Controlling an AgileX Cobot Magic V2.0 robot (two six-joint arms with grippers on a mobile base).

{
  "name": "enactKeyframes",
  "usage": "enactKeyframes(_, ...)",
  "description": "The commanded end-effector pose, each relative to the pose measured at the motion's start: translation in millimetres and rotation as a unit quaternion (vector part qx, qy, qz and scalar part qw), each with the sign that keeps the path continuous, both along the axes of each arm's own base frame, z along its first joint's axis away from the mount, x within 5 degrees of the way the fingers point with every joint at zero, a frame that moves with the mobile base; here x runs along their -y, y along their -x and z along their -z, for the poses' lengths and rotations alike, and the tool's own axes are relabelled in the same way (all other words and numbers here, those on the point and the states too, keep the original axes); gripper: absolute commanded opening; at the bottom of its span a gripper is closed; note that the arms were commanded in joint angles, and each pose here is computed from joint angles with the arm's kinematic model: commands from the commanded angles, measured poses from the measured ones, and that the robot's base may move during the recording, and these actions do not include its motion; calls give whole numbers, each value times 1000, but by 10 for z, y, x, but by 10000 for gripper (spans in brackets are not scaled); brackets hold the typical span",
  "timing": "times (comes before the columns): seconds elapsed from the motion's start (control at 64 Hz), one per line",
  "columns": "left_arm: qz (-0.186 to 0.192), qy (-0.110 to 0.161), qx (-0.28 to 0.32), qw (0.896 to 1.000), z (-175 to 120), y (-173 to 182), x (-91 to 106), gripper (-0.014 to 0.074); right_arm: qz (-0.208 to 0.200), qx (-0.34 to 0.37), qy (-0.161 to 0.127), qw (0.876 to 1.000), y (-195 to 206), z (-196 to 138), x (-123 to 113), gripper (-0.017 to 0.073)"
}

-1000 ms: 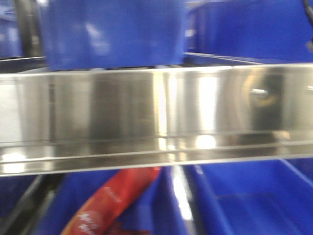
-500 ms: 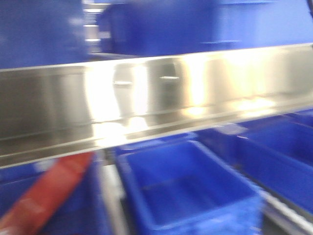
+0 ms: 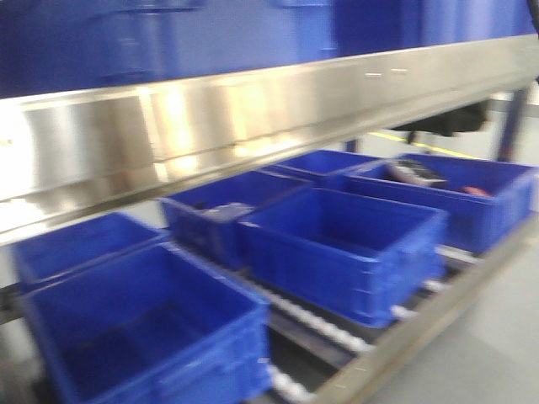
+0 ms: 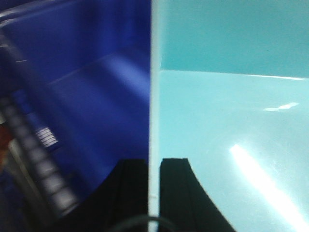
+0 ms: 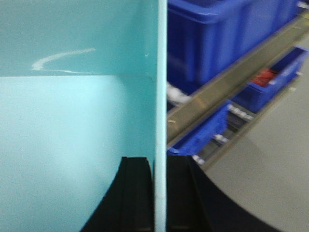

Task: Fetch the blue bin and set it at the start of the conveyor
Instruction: 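Hold the bin in both grippers while the base drives to the conveyor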

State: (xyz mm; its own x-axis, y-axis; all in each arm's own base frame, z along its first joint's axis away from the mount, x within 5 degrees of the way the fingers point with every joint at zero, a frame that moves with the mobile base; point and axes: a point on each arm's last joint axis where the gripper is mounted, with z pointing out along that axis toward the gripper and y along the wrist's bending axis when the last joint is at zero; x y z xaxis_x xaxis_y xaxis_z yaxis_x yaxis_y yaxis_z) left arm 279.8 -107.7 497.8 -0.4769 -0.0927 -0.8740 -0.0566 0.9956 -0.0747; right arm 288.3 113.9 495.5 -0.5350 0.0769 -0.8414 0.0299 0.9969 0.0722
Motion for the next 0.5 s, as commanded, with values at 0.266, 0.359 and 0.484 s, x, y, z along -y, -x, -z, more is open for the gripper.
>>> enactKeyframes(0.266,7,1,33,999,-114,49,-12,-111,-1,26,7,1000,25,-85,32,-161)
enactKeyframes(0.359,7,1,33,999,-114,49,-12,-111,-1,26,7,1000,25,-85,32,-161)
enactKeyframes(0.484,7,1,33,999,-114,49,-12,-111,-1,26,7,1000,25,-85,32,-161)
